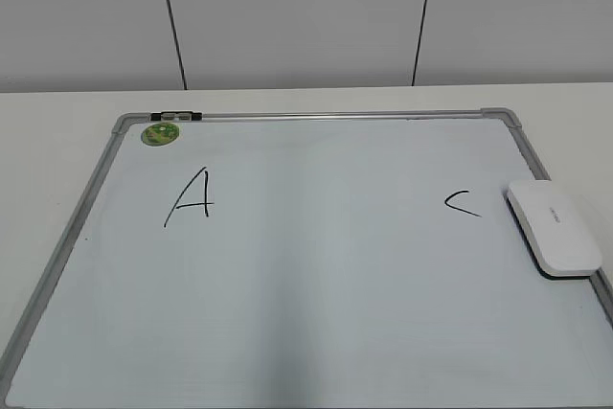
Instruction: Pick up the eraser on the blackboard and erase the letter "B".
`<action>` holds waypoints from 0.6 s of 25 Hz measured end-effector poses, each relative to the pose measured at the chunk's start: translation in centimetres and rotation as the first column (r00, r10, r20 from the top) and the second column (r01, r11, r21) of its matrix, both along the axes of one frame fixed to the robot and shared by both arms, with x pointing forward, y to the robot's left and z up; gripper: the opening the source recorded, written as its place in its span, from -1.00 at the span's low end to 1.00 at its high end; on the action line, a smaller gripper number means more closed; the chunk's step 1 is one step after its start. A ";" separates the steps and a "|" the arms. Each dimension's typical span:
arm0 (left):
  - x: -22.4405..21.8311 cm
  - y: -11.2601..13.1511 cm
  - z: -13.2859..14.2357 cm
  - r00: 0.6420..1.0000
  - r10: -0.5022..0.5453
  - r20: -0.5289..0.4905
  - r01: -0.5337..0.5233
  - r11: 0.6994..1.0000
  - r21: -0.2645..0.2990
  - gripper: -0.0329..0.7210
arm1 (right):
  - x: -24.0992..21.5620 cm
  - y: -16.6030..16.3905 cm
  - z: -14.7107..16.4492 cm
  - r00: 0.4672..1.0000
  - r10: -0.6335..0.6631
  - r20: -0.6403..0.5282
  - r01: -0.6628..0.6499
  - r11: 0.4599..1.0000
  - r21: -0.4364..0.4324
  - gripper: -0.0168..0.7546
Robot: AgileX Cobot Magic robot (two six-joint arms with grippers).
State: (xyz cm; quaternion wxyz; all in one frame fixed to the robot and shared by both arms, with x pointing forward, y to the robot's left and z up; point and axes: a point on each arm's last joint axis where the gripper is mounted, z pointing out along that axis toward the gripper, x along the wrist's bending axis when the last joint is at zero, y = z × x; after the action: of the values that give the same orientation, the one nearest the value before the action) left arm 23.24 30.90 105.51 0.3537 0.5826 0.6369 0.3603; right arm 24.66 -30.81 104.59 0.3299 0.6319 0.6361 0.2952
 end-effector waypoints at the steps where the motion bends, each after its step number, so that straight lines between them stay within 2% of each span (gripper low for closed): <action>1: 0.0 0.0 0.0 1.000 0.002 0.002 -0.002 1.000 0.000 -0.14 | -0.4 0.0 0.0 1.000 -0.013 0.024 0.013 1.000 0.002 0.43; 6: 0.0 0.0 0.0 1.000 0.004 0.002 -0.004 1.000 0.000 -0.16 | -1.7 -0.1 0.0 0.993 -0.039 0.110 0.038 0.999 0.010 0.43; 15: 0.0 0.0 0.0 1.000 0.004 0.002 -0.004 1.000 0.000 -0.17 | -1.9 -0.1 -0.1 0.992 -0.040 0.118 0.039 0.999 0.011 0.43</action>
State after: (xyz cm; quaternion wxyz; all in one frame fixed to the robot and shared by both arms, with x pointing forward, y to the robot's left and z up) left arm 23.20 30.90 105.50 0.3537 0.5808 0.6378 0.3617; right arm 22.79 -30.93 104.53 0.3702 0.6273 0.6014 0.3283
